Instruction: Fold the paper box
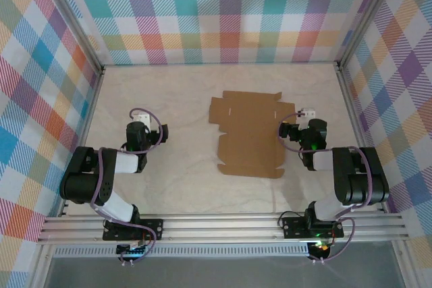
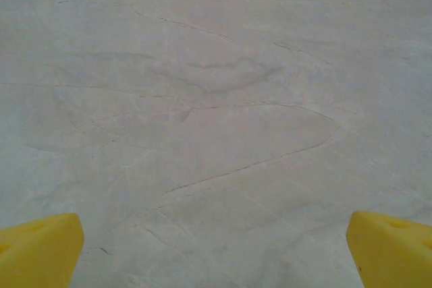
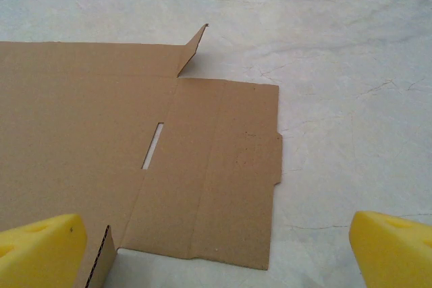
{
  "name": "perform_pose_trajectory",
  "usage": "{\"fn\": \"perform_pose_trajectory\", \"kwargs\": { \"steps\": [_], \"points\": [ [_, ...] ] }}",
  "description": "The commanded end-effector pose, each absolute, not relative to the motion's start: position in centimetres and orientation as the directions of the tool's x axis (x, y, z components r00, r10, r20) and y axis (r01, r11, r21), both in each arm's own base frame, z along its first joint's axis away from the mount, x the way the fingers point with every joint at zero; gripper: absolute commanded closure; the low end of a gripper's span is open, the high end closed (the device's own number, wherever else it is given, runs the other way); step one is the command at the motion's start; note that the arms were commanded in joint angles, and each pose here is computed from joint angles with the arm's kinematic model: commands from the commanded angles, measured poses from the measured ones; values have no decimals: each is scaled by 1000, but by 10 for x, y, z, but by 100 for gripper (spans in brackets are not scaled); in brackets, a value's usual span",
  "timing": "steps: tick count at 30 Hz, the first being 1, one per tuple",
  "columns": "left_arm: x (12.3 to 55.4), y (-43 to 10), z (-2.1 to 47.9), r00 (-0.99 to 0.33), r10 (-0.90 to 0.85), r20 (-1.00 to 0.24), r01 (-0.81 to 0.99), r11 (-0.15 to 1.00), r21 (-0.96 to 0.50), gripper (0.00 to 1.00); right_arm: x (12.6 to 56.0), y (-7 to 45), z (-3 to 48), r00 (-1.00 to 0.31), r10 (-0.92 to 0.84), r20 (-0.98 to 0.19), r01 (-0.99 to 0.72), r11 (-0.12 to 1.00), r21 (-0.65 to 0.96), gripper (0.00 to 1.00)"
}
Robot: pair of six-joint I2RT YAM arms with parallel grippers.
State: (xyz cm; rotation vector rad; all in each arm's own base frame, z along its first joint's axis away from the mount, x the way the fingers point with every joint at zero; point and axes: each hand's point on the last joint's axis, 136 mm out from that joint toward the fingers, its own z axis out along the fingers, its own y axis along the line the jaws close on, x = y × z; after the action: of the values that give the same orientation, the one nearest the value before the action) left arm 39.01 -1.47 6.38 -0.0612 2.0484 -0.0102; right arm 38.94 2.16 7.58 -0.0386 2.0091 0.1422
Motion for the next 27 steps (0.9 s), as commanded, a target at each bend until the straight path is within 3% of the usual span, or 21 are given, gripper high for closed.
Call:
{"fn": "perform_pose_trajectory", "kwargs": {
  "steps": [1,27],
  "points": [
    [399,-14,78,-415,-64,-908,-37,998,-54,0,398,23,93,-374,43,-926,-107,990,89,0],
    [398,-13,89,-408,-66,-911,-42,998,-53,0,394,21,106,-366,47,-929,-99,991,89,0]
  ]
}}
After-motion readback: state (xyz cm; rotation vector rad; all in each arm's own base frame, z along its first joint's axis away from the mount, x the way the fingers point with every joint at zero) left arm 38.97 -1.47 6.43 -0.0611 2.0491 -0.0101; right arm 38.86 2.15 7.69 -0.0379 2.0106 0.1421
